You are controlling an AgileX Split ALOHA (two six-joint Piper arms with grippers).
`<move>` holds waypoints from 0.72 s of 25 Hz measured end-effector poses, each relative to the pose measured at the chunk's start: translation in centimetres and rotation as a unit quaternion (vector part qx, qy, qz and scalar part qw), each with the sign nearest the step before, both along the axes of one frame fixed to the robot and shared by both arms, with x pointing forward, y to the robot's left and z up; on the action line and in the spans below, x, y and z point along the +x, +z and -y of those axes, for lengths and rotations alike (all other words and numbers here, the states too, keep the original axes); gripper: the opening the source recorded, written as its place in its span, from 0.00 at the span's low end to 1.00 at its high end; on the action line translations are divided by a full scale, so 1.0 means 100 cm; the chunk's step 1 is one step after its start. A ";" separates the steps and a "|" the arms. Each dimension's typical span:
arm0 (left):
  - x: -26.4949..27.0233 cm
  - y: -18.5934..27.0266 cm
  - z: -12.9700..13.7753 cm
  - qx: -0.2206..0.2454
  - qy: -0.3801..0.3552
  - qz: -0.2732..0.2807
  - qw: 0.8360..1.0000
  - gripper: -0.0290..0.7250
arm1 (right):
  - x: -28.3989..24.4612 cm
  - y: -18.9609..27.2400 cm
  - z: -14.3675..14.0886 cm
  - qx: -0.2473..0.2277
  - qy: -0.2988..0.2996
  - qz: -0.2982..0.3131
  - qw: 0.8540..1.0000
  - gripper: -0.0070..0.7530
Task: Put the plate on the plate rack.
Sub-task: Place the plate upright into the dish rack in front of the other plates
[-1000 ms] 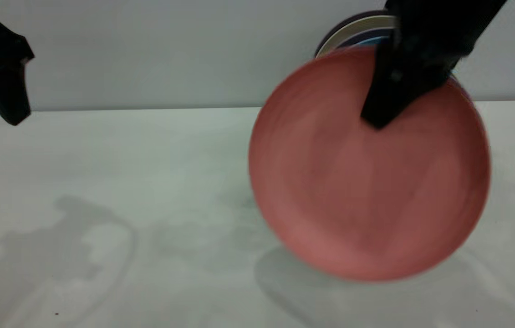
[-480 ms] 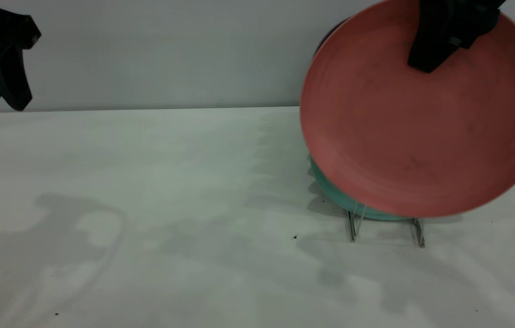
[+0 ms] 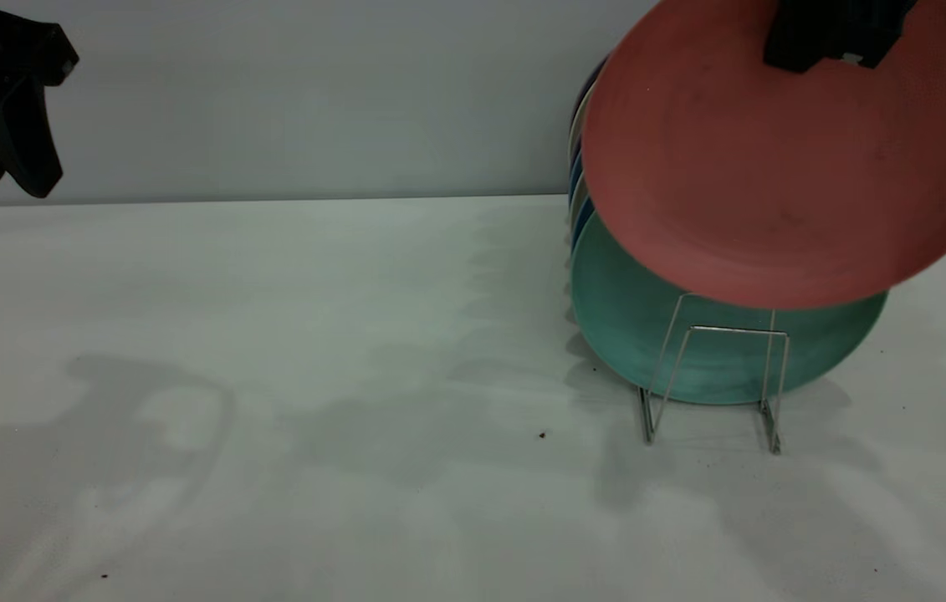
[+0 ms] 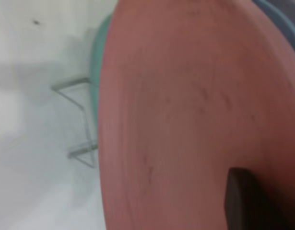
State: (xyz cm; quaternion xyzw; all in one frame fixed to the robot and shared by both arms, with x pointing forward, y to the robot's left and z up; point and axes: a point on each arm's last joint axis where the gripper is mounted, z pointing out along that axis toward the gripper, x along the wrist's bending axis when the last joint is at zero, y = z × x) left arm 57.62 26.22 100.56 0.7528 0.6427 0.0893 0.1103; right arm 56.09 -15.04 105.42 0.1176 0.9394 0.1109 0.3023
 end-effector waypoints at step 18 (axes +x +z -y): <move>0.000 0.000 0.000 0.000 0.001 -0.002 1.000 0.53 | -0.002 -0.037 0.004 -0.041 0.030 0.016 0.999 0.18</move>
